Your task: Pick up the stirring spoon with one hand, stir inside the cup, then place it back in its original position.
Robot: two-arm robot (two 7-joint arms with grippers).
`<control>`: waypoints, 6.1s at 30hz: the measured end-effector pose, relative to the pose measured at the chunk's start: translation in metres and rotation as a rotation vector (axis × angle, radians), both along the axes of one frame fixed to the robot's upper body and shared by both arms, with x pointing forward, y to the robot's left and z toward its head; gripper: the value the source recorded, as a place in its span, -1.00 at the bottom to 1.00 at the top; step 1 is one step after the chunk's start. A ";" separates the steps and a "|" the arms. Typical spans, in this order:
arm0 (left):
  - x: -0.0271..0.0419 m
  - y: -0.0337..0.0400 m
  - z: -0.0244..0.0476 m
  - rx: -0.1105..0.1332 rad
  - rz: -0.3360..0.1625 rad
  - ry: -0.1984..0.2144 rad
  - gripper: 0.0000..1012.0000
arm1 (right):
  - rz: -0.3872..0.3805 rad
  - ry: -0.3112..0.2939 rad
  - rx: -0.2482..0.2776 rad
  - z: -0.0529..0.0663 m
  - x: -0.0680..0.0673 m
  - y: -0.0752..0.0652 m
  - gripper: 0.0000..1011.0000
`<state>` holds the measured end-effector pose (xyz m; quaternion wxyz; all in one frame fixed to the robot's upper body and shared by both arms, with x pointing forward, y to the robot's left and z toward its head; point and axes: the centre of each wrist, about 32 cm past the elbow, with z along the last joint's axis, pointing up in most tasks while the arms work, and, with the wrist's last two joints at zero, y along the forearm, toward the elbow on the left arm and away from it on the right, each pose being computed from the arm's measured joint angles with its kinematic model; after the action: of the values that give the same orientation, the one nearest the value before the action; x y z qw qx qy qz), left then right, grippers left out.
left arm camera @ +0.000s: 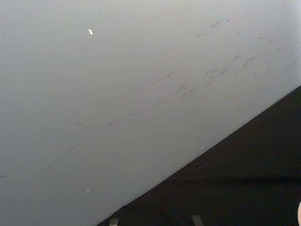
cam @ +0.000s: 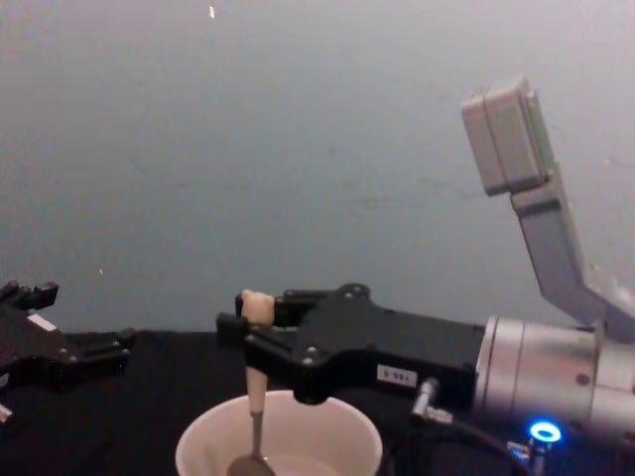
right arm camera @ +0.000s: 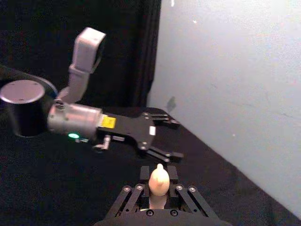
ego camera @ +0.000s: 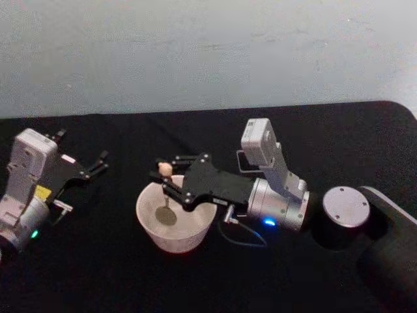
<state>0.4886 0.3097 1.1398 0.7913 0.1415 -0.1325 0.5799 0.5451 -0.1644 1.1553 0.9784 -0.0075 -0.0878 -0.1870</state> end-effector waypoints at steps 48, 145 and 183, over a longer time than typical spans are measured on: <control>0.0000 0.0000 0.0000 0.000 0.000 0.000 0.98 | 0.008 0.027 0.011 -0.001 -0.029 -0.021 -0.58; 0.0000 0.0000 0.0000 0.000 0.000 0.000 0.98 | -0.205 -0.134 0.099 0.078 -0.015 -0.127 -0.58; 0.0000 0.0000 0.0000 0.000 0.000 0.000 0.98 | -0.298 0.125 0.026 0.027 -0.014 -0.115 -0.58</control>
<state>0.4886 0.3097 1.1398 0.7913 0.1415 -0.1325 0.5799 0.5308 -0.2790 1.1818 0.9434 -0.0196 -0.0220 -0.3304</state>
